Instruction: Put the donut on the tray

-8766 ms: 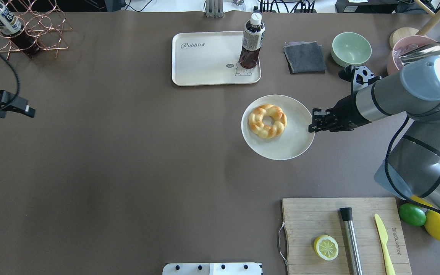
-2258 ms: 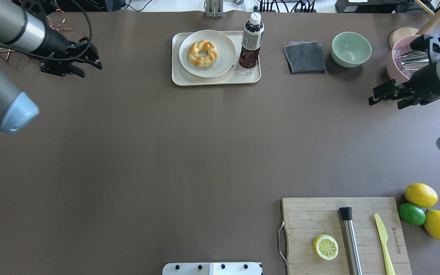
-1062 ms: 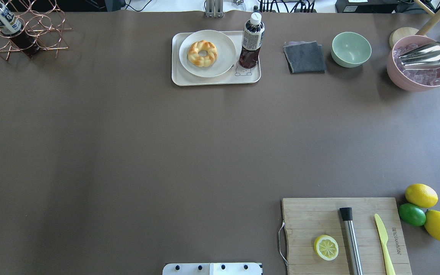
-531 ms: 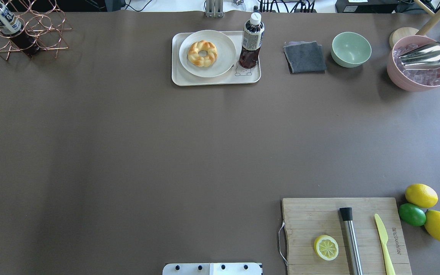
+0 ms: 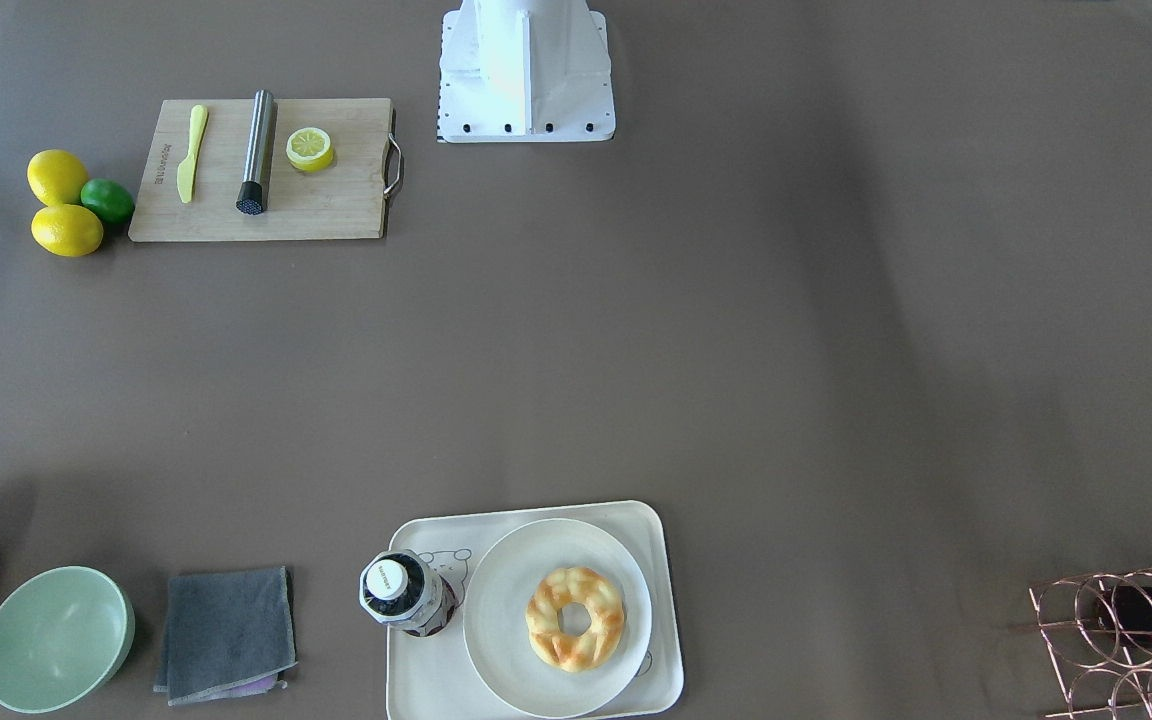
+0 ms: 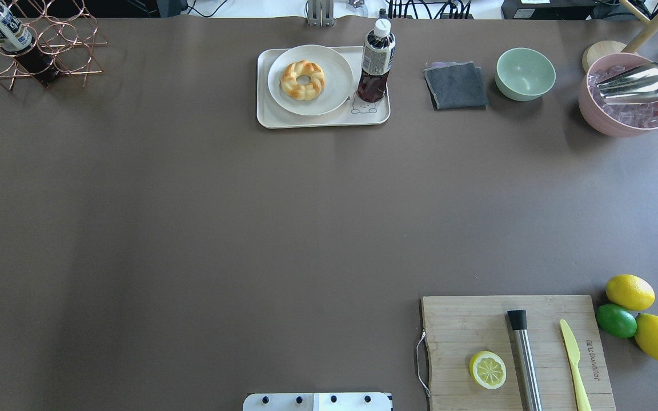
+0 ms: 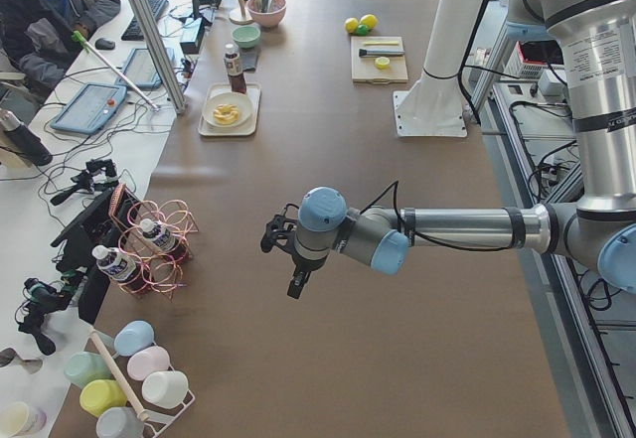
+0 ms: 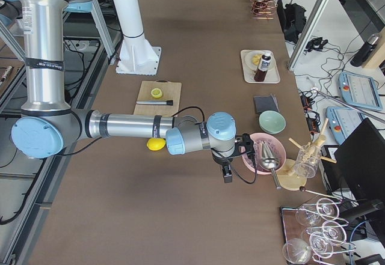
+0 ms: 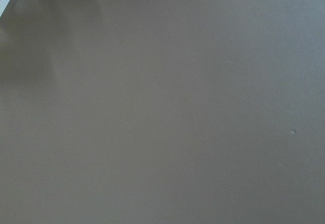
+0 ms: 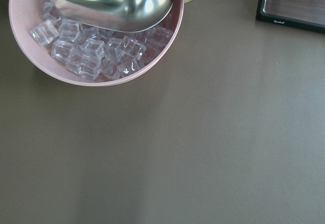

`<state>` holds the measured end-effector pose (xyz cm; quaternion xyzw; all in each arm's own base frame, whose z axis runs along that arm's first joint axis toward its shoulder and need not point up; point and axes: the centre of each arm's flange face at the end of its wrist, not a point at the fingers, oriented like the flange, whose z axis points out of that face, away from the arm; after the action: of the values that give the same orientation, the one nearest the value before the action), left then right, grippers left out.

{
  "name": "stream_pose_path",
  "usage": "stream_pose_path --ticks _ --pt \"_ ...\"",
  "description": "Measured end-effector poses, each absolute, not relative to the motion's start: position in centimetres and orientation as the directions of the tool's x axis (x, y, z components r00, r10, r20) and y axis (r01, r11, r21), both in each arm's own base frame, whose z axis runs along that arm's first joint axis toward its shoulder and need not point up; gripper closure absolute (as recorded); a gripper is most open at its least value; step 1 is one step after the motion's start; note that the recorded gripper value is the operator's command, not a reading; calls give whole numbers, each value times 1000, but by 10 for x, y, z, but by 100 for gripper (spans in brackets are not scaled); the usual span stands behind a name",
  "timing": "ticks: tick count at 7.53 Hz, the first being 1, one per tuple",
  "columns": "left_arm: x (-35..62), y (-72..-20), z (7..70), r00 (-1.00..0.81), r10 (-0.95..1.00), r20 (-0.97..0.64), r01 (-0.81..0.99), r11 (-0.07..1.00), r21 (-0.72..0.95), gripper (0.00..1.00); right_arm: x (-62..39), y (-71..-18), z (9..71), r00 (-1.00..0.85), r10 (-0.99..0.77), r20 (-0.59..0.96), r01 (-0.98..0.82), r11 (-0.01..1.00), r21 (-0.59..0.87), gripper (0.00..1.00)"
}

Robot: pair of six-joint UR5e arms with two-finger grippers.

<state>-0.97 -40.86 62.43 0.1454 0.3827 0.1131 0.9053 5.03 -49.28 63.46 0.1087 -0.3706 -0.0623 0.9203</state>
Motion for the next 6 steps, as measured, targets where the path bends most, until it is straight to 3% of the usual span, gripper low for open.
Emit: stream_pose_path --ticks 6 --pt "-11 -407 625 683 314 -660 -91 933 349 2 48 -491 637 719 -196 667 40 969 242 0"
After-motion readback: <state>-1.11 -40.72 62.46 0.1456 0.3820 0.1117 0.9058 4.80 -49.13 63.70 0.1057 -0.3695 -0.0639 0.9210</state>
